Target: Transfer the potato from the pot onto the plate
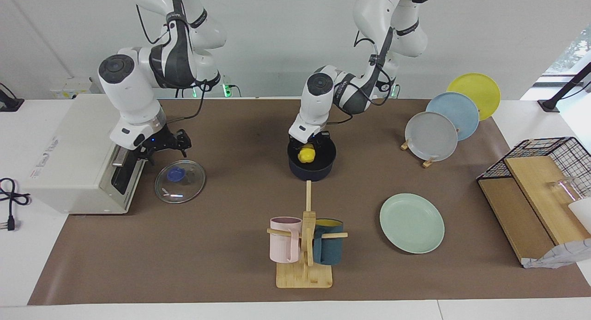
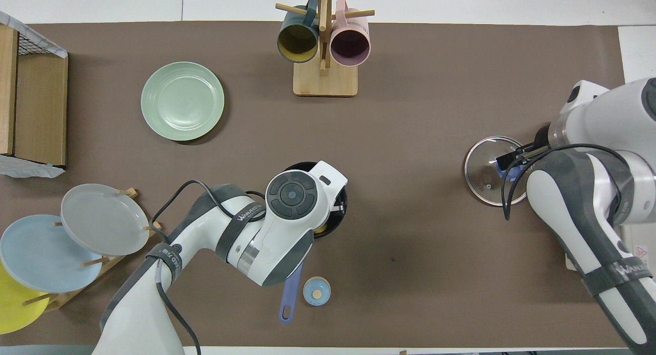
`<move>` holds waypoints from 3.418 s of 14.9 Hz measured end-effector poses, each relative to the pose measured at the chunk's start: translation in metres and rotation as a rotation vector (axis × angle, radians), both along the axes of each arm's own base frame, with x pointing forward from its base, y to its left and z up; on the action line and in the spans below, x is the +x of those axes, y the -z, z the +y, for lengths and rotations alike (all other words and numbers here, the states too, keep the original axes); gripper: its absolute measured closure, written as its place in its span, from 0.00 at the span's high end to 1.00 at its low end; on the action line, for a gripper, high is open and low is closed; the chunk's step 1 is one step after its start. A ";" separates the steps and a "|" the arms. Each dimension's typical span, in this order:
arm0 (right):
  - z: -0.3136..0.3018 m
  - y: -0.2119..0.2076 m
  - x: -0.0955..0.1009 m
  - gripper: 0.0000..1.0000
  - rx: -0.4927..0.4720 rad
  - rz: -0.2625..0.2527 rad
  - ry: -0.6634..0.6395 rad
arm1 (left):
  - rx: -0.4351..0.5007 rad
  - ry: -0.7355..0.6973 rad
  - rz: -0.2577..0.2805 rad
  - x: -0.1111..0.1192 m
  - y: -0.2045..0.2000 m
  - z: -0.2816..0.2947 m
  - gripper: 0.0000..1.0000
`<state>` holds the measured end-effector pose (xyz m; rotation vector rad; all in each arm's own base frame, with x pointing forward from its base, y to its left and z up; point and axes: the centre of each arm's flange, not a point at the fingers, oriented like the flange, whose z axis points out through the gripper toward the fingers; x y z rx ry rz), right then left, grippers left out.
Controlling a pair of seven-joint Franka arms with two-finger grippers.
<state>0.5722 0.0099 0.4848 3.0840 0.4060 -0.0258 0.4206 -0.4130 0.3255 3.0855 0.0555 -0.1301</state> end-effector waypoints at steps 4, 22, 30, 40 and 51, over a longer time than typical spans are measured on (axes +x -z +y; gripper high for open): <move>-0.009 -0.094 -0.004 1.00 -0.006 0.015 0.115 | 0.002 -0.001 0.002 0.001 -0.001 0.001 0.62; -0.033 -0.139 -0.024 1.00 -0.006 0.023 0.203 | -0.046 -0.052 -0.018 0.231 -0.177 0.277 0.62; -0.048 -0.142 -0.028 1.00 -0.006 0.032 0.231 | -0.021 -0.054 -0.063 0.280 -0.070 0.302 0.62; -0.042 -0.142 -0.028 1.00 -0.006 0.031 0.220 | 0.010 -0.035 -0.026 0.271 -0.010 0.302 0.62; -0.047 -0.142 -0.028 1.00 -0.005 0.031 0.229 | 0.002 -0.089 -0.142 0.225 -0.212 0.351 1.00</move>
